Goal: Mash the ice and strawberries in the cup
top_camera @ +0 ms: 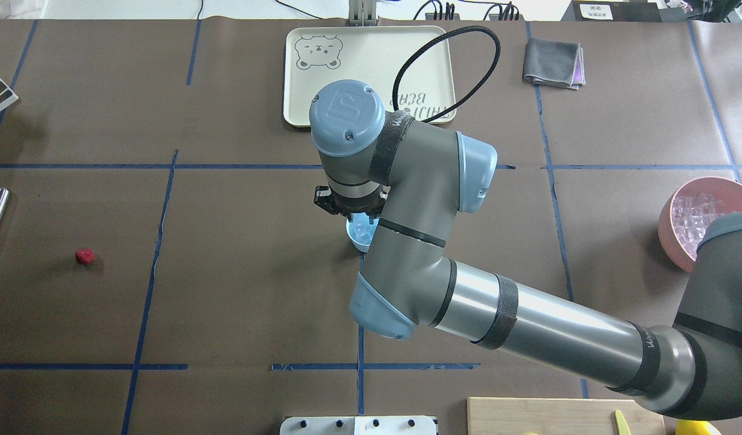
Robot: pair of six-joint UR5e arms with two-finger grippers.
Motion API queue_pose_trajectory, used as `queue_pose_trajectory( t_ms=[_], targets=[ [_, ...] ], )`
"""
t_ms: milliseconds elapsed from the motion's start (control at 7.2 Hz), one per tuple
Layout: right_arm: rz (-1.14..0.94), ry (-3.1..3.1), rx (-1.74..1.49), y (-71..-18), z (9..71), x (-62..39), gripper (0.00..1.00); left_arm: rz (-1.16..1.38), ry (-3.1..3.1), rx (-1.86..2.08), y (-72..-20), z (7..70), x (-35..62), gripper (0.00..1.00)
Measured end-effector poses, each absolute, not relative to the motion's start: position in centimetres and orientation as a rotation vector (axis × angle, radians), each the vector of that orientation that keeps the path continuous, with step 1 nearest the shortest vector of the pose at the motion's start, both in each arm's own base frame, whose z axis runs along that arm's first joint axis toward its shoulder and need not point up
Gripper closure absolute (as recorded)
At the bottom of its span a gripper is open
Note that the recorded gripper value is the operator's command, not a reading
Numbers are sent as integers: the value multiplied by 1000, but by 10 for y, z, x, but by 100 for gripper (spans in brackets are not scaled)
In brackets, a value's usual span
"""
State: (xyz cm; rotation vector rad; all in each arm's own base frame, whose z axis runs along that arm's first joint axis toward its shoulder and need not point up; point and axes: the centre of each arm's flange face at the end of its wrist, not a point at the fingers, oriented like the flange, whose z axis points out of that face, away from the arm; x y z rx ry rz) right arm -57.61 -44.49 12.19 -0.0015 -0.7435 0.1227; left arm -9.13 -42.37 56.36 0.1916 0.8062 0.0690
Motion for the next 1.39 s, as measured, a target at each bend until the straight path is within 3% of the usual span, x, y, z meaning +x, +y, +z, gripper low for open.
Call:
queue_pose_trajectory(
  t_ms=[139, 278, 1390],
  targets=[
    [122, -746, 0, -445, 122, -576, 36, 69, 806, 191, -424, 563, -91, 0],
    [123, -746, 0, -445, 122, -576, 1, 69, 806, 192, -424, 563, -91, 0],
    [141, -735, 56, -460, 123, -558, 0, 15, 808, 197, -428, 534, -78, 0]
  ],
)
